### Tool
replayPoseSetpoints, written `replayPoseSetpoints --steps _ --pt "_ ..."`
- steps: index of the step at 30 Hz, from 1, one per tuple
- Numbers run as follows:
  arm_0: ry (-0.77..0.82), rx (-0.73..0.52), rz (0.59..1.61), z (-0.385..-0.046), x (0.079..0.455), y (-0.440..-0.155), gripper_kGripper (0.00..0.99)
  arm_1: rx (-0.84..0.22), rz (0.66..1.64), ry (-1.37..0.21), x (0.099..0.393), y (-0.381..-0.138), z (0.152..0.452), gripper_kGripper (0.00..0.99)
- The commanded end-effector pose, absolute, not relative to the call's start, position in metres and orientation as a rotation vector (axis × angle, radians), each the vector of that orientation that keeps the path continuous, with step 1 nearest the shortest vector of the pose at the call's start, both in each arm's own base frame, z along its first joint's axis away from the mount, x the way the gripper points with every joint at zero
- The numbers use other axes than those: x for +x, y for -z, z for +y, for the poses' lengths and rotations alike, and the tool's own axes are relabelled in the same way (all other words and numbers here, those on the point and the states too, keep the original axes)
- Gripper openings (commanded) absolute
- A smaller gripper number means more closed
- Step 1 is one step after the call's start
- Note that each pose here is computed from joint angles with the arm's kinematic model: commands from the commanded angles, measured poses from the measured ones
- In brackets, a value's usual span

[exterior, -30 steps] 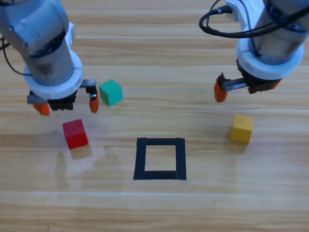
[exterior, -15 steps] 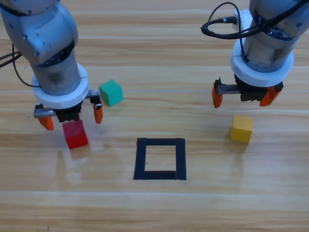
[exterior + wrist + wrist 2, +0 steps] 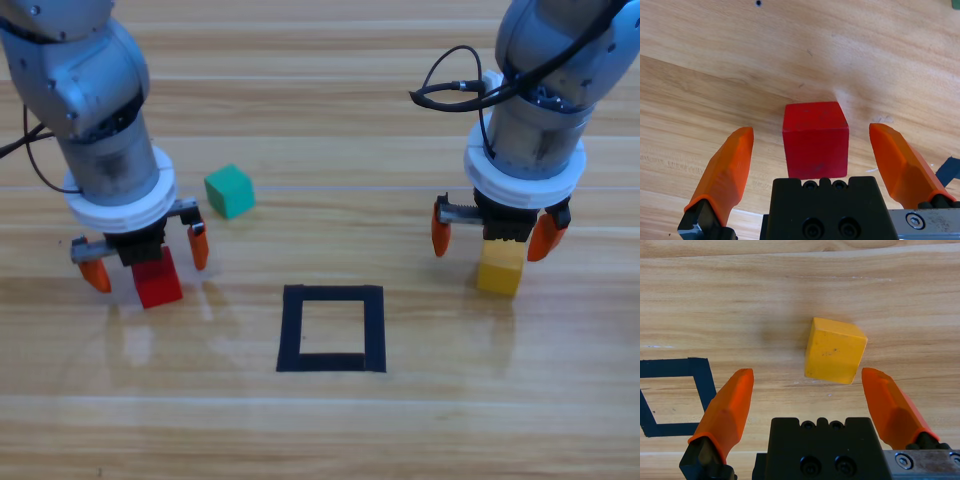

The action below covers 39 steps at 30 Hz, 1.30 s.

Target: Stack the blocks in the rectangular block: red at the bottom, yellow in the middle, green on top

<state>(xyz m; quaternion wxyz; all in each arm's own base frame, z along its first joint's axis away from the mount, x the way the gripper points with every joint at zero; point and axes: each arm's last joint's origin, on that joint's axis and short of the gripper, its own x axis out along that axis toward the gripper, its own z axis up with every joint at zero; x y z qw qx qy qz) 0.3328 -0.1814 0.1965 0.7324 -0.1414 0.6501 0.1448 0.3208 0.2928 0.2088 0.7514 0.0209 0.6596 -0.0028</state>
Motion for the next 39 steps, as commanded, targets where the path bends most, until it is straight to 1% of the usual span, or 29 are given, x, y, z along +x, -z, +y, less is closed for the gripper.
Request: replayPoseSetpoints --steps 1,3,5,7,10,13,16,21,22,23,24,26,27,28,30,32,34,35,36,37,38,39 --pt "-0.369 -0.342 1.446 -0.166 0.338 -0.187 0.989 0.064 1.526 0.148 0.343 -0.168 0.272 0.959" --pt "-0.371 -0.344 1.443 -0.166 0.338 -0.187 0.989 0.085 1.537 0.173 0.35 -0.163 0.264 0.959" --pt "-0.376 -0.349 1.448 -0.166 0.337 -0.184 0.959 0.1 1.556 0.199 0.356 -0.154 0.258 0.959" --pt "-0.381 -0.351 1.45 -0.165 0.335 -0.182 0.939 0.114 1.572 0.212 0.36 -0.148 0.255 0.957" --pt "-0.382 -0.362 1.452 -0.165 0.334 -0.183 0.936 0.119 1.594 0.223 0.362 -0.14 0.253 0.95" --pt "-0.386 -0.377 1.446 -0.164 0.332 -0.186 0.937 0.128 1.619 0.214 0.365 -0.132 0.254 0.877" --pt "-0.382 -0.388 1.437 -0.164 0.333 -0.19 0.939 0.146 1.642 0.204 0.367 -0.129 0.253 0.762" --pt "-0.369 -0.397 1.438 -0.169 0.331 -0.192 0.922 0.172 1.687 0.13 0.37 -0.13 0.25 0.565" --pt "-0.366 -0.396 1.438 -0.17 0.331 -0.192 0.885 0.163 1.696 0.101 0.369 -0.131 0.251 0.525" --pt "-0.36 -0.395 1.437 -0.172 0.331 -0.193 0.848 0.159 1.699 0.083 0.369 -0.131 0.251 0.515" --pt "-0.353 -0.392 1.436 -0.173 0.331 -0.192 0.819 0.15 1.714 0.038 0.369 -0.132 0.252 0.479" --pt "-0.344 -0.389 1.437 -0.175 0.331 -0.191 0.753 0.115 1.733 -0.057 0.368 -0.132 0.254 0.276" --pt "-0.335 -0.386 1.436 -0.177 0.33 -0.191 0.696 0.09 1.731 -0.104 0.367 -0.134 0.254 0.193" --pt "-0.333 -0.381 1.436 -0.177 0.33 -0.191 0.649 0.07 1.724 -0.136 0.367 -0.137 0.254 0.158" --pt "-0.322 -0.369 1.433 -0.177 0.33 -0.192 0.523 0.013 1.696 -0.212 0.368 -0.145 0.255 0.147" --pt "-0.301 -0.351 1.415 -0.175 0.328 -0.2 0.321 -0.075 1.675 -0.31 0.37 -0.152 0.26 0.147" --pt "-0.278 -0.318 1.394 -0.172 0.324 -0.208 0.098 -0.161 1.679 -0.347 0.373 -0.156 0.265 0.147" --pt "-0.259 -0.306 1.384 -0.17 0.322 -0.212 0.0 -0.179 1.689 -0.347 0.373 -0.159 0.265 0.147" --pt "-0.235 -0.291 1.373 -0.17 0.321 -0.218 0.0 -0.2 1.684 -0.356 0.373 -0.161 0.265 0.147" --pt "-0.201 -0.266 1.358 -0.17 0.323 -0.223 0.0 -0.237 1.663 -0.345 0.374 -0.166 0.263 0.147" --pt "-0.181 -0.248 1.34 -0.172 0.326 -0.227 0.0 -0.248 1.645 -0.337 0.373 -0.173 0.261 0.147" --pt "-0.143 -0.219 1.327 -0.173 0.328 -0.232 0.0 -0.29 1.611 -0.325 0.373 -0.18 0.259 0.147"
